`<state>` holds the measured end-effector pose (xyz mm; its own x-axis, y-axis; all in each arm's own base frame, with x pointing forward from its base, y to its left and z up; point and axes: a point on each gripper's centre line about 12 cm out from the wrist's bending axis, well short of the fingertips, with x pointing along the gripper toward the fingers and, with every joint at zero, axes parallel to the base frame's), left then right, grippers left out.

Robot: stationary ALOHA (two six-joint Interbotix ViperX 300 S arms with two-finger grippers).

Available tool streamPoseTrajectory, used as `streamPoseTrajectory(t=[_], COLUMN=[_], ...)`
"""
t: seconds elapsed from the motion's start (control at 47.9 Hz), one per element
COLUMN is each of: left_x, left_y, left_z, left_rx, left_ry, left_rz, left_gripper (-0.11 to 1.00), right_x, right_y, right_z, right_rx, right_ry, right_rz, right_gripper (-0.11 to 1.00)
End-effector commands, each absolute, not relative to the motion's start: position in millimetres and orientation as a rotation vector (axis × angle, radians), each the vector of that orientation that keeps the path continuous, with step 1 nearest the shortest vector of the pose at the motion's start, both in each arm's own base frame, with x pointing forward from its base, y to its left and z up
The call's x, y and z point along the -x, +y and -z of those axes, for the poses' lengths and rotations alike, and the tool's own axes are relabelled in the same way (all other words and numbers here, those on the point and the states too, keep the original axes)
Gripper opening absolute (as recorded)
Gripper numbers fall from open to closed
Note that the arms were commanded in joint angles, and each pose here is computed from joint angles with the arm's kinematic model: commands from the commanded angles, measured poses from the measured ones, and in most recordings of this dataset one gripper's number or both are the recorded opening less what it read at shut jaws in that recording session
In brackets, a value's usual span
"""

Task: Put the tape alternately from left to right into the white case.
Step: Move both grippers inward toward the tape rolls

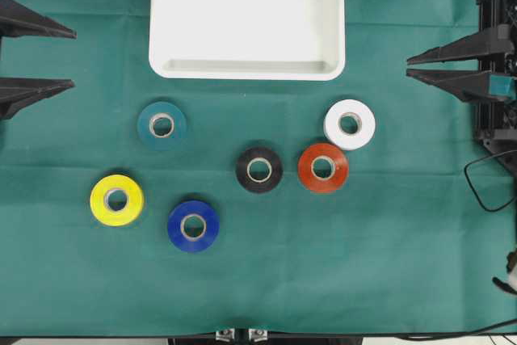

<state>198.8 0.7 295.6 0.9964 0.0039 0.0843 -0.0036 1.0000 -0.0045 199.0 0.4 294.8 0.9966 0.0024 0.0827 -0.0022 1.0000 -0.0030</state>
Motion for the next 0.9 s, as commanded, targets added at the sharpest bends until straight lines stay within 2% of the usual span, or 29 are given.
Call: streamPoseTrajectory(t=[0.0,0.042,0.104,0.167,0.292,0.773,0.877], left_x=[-197,-195,-192,-191,-191,-203,-205], left_y=[0,0,-1,-1,-4,-7,-7], left_z=[-296,-294,-293,-294,-295,-291,-287], left_rx=[0.032,0.033,0.033,0.037,0.051,0.092,0.098], left_ry=[-0.097,-0.097,-0.103,-0.109,-0.11,-0.06,-0.038], left_rz=[-0.001,0.0,0.001,0.004,0.019,0.033,0.033], left_gripper=[0.24,0.22,0.1,-0.01,-0.1,-0.1,-0.05], right_x=[-199,-199,-198,-197,-196,-201,-204], right_y=[1,1,0,1,1,1,1], right_z=[-294,-293,-290,-290,-292,-286,-285], right_rx=[0.0,-0.003,-0.003,-0.003,-0.002,-0.003,-0.005], right_ry=[-0.084,-0.08,-0.074,-0.077,-0.089,-0.041,-0.028], right_rz=[-0.003,-0.005,-0.003,-0.005,-0.005,-0.003,-0.003], right_gripper=[0.24,0.22,0.08,0.01,-0.02,-0.02,-0.02])
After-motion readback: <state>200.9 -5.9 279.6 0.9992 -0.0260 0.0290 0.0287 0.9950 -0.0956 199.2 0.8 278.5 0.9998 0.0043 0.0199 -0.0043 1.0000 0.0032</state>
